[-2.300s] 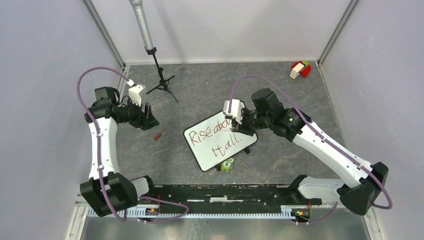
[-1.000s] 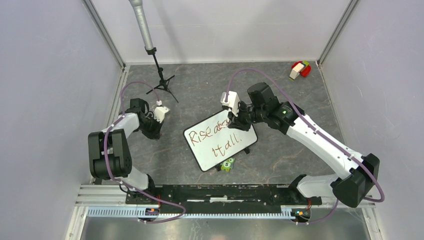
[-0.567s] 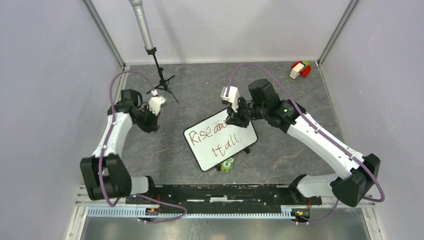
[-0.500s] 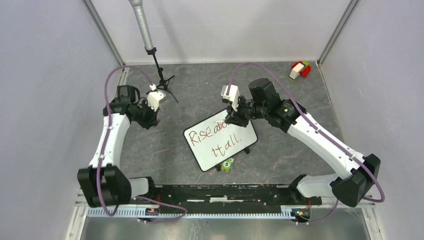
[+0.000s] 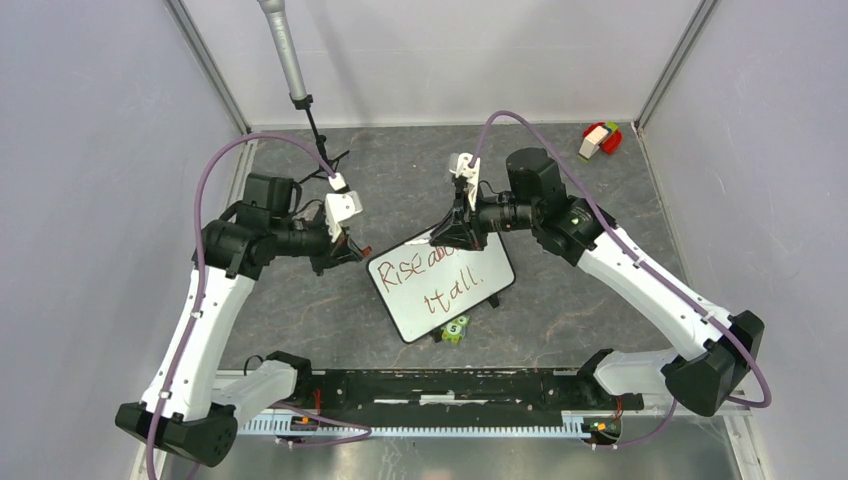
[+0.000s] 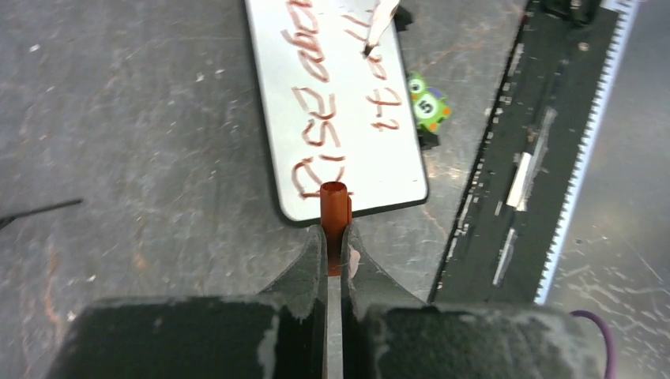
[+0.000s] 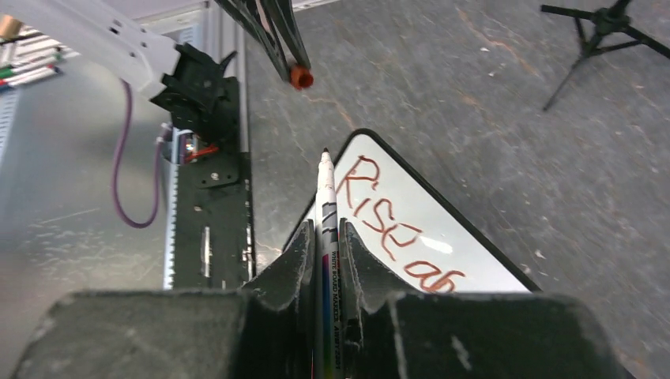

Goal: Write a sentence on the whiteboard
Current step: Close the whiteboard marker at the center of the board.

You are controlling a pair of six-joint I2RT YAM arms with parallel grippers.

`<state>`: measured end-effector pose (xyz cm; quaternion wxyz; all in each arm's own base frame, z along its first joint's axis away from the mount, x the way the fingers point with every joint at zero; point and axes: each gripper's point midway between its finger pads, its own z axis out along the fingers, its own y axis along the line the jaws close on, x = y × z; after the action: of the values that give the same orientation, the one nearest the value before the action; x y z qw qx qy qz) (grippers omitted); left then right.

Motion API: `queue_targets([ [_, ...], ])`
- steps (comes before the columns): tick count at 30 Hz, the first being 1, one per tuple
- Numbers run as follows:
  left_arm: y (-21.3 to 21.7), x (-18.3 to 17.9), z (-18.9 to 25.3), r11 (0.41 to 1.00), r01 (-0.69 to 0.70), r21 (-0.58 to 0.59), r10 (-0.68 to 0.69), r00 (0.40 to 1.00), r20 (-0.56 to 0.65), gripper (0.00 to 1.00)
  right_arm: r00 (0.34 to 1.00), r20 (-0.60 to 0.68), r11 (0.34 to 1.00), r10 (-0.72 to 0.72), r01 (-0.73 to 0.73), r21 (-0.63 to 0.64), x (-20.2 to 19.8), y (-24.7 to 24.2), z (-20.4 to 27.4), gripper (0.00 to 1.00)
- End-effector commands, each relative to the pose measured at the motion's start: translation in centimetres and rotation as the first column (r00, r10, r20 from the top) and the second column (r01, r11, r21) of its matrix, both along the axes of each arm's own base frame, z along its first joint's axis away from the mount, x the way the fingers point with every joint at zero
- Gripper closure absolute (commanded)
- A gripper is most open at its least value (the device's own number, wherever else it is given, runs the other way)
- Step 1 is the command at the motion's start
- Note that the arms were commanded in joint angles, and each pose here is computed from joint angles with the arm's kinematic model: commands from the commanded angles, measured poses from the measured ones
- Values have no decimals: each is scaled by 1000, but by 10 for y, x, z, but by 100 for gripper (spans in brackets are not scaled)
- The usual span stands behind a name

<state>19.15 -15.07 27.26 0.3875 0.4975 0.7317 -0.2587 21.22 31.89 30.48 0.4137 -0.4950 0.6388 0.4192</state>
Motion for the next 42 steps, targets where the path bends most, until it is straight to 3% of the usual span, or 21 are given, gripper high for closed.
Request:
queue_targets([
  [1,-23,-24,12,993,95,-73,-99,994,-51,98,993,-73,989,92,-82,123,-22,8,24,100],
  [15,-37,-46,15,966,248,-70,-251,967,-50,98,977,-140,980,162,-143,135,-39,16,9,100],
  [42,-42,-56,10,950,305,-62,-309,948,-78,98,969,-120,973,215,-203,109,-51,30,7,100],
])
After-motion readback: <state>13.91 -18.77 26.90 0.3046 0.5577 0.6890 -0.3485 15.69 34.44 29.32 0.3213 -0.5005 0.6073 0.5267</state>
